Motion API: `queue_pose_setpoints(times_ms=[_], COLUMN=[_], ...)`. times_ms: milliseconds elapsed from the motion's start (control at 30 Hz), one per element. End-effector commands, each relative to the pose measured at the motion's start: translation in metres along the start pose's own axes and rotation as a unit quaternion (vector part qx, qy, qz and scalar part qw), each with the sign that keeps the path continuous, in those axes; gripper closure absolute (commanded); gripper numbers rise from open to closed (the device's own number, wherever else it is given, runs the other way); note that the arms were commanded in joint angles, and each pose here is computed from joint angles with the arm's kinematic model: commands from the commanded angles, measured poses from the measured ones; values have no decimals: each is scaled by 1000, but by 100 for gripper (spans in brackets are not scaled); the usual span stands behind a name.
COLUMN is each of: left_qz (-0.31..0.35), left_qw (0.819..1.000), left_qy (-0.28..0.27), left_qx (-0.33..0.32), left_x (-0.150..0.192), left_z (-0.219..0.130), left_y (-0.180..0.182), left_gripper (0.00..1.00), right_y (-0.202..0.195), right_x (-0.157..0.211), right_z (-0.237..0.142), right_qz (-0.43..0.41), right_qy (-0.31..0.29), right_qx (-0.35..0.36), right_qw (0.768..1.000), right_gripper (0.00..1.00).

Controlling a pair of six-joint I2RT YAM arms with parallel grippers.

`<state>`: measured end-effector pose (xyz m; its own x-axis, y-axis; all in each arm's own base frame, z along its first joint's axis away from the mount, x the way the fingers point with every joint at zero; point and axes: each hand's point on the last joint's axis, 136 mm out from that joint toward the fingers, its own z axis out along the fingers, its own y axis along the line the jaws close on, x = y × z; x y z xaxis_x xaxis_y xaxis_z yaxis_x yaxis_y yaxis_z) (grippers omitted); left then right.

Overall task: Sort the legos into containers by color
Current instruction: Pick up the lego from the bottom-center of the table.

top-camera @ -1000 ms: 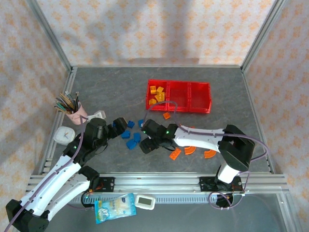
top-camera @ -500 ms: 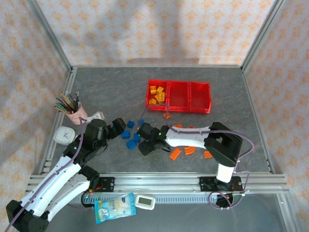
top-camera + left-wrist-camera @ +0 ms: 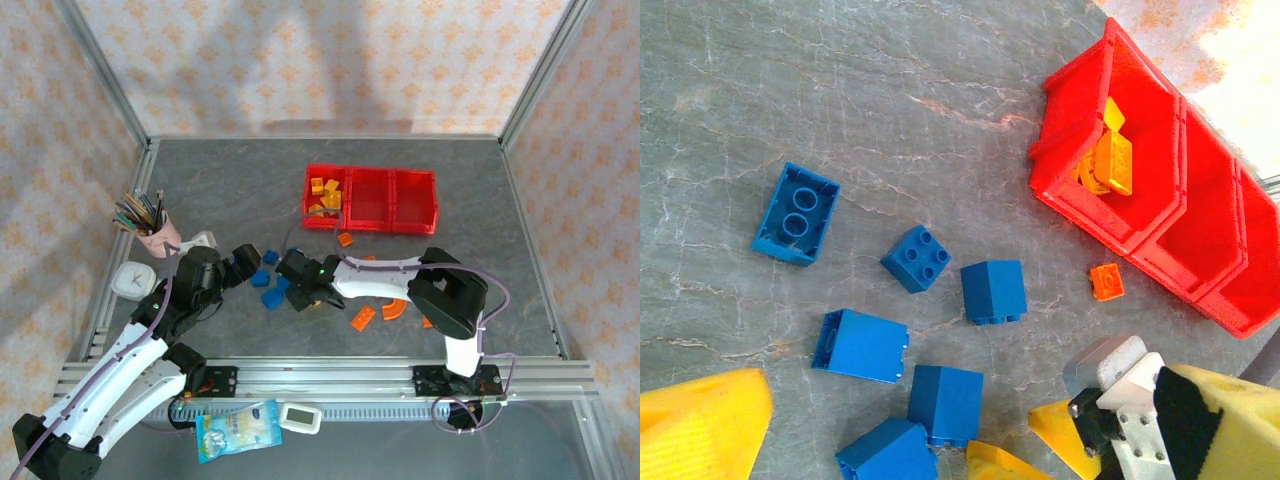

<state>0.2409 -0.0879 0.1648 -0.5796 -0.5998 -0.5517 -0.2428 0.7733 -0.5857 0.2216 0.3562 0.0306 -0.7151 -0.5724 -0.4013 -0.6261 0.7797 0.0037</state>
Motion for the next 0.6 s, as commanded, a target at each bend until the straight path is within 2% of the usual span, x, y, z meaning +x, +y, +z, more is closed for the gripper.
queue_pose_setpoints(times_ms=[0, 167, 567], left_qz=[-5, -5, -6], left_qw=[1000, 1000, 1000], left_qy=[-15, -15, -18], left_qx=[-5, -5, 1], left_x=[-5, -5, -8], left_z=[0, 0, 0], left_y=[4, 4, 0], left_gripper=[1, 1, 1], right_y=[7, 9, -4], right_x=[6, 14, 18], right_z=[-2, -2, 0], right_qz=[-21, -25, -20], right_qy=[15, 25, 27], right_qx=[-10, -13, 25], right_qw=[1000, 999, 999], right_gripper=[40, 42, 66])
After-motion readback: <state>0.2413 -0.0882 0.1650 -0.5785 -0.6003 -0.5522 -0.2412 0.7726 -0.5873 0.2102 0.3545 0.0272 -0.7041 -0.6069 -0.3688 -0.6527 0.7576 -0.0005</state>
